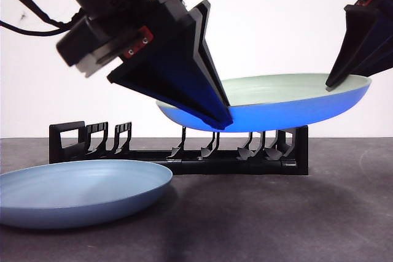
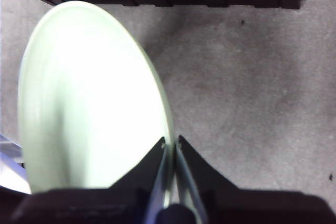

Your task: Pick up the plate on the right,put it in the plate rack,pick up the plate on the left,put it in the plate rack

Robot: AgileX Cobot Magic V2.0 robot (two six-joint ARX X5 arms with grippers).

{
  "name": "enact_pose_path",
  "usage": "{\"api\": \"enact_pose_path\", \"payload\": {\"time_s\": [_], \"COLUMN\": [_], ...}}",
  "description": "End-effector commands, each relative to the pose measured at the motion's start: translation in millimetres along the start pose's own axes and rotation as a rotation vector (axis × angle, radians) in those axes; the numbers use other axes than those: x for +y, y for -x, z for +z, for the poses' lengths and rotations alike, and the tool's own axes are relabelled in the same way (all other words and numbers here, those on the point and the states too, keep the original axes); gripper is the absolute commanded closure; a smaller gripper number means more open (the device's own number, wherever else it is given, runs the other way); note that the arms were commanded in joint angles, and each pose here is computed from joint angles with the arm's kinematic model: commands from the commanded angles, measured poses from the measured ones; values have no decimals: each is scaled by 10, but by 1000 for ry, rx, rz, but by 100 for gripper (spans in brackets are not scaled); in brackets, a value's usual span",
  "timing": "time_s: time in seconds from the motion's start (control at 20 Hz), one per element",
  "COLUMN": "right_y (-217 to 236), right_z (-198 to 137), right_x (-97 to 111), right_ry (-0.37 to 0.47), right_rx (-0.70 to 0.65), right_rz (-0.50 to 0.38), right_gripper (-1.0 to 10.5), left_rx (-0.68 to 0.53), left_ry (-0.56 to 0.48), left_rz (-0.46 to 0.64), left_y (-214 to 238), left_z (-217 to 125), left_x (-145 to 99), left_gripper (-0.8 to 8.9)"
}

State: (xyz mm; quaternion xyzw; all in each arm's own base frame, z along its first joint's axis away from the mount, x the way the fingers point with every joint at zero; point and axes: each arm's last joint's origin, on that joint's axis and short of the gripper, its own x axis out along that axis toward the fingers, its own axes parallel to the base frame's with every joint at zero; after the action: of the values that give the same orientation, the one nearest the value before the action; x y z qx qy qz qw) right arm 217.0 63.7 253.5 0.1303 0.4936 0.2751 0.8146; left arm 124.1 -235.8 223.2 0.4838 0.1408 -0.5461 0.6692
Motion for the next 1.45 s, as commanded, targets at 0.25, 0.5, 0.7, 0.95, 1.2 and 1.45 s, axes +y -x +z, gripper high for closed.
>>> {"api": "enact_pose_path", "payload": {"time_s": [0.25, 0.5, 0.7, 0.95, 1.2, 1.45], "right_y": [432, 909, 966, 938, 938, 938], "right_z": [101, 84, 37, 35, 35, 35], "right_x": [95, 217, 239, 222, 222, 222], "right_ry": [62, 104, 100, 88, 88, 88], "right_rx": [-264, -596, -617, -592, -592, -592], "right_rz": [13, -122, -155, -158, -158, -158], "right_gripper": [603, 604, 604, 604, 604, 604], "left_rx": [-63, -198, -314, -488, -645, -693], "left_ry": [199, 457, 705, 943, 1081, 1197], "left_rz": [98, 195, 327, 333, 236, 130], "left_y": [113, 454, 855, 1219, 1293, 1149], "left_z": [206, 356, 94, -416, -904, -1403], "left_x": [120, 432, 800, 1183, 1509, 1727], "left_gripper": [822, 822, 822, 822, 823, 823]}}
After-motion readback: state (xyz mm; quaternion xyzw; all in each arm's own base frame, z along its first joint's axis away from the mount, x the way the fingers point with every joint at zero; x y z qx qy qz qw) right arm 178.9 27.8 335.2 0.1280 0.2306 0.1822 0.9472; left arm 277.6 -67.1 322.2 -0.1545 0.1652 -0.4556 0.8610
